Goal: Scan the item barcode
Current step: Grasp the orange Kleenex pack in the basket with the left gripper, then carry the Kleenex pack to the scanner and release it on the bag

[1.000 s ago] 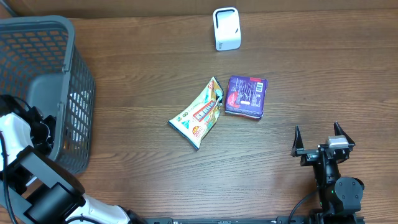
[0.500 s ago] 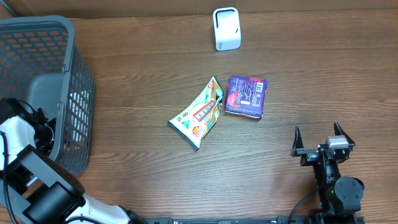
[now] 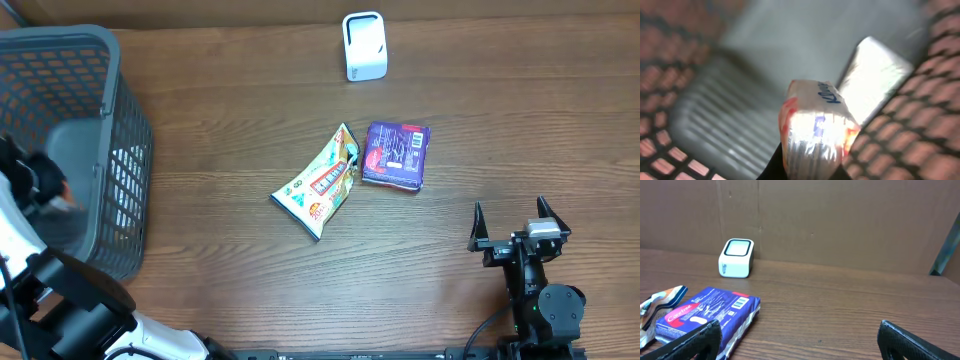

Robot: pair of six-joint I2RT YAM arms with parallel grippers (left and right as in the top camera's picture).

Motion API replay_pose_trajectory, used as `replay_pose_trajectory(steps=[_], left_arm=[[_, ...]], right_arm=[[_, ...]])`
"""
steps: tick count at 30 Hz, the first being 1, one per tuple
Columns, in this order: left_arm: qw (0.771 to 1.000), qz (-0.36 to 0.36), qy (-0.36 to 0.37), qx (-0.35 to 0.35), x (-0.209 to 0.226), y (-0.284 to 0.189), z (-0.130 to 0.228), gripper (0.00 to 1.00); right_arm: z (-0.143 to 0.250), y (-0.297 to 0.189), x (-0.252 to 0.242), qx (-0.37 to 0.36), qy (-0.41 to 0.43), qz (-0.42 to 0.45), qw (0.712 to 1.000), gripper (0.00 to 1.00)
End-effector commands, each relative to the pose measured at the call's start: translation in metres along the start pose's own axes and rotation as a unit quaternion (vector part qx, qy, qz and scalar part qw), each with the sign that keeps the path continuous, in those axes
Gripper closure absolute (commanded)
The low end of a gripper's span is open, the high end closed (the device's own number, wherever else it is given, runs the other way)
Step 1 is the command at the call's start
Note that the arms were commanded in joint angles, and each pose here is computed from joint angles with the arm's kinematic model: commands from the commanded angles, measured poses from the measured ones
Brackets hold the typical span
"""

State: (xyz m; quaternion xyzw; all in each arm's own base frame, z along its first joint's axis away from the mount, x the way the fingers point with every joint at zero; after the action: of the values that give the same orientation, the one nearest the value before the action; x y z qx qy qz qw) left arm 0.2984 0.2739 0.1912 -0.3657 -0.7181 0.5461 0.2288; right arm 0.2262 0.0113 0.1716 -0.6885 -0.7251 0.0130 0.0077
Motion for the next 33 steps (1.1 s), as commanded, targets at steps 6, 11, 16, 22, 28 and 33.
replay_pose_trajectory(steps=[6, 11, 16, 22, 28, 33], left_arm=[[0.940, 0.308, 0.051, -0.136, -0.106, -0.141, -0.044, 0.96], [0.876, 0.429, 0.153, -0.156, -0.172, -0.201, -0.023, 0.96], [0.837, 0.478, 0.232, -0.127, -0.235, -0.216, 0.011, 0.96], [0.803, 0.483, 0.339, -0.090, -0.304, -0.216, 0.061, 0.96], [0.846, 0.316, 0.429, -0.025, -0.337, -0.170, 0.118, 0.96], [0.881, 0.167, 0.442, 0.038, -0.350, -0.115, 0.158, 0.96]], right_arm=[[0.002, 0.000, 0.000, -0.003, -0.002, 0.000, 1.000, 0.00], [0.002, 0.000, 0.000, -0.003, -0.002, 0.000, 1.000, 0.00], [0.002, 0.000, 0.000, -0.003, -0.002, 0.000, 1.000, 0.00], [0.002, 0.000, 0.000, -0.003, -0.002, 0.000, 1.000, 0.00], [0.002, 0.000, 0.000, -0.003, -0.002, 0.000, 1.000, 0.00], [0.002, 0.000, 0.000, -0.003, -0.002, 0.000, 1.000, 0.00]])
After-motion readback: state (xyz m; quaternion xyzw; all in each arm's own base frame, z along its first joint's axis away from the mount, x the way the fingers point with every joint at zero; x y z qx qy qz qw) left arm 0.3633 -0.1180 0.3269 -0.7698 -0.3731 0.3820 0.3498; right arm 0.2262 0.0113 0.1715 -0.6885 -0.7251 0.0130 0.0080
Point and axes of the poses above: each gripper's point midway between its finger pads, its own y axis out along the fingers, its own x axis along the line the jaws close on, z = x × y, the point moved 2 cm from there along -y, back along the fingers, and after that the axes turned 4 degrees about y, right-handed, at the moved point
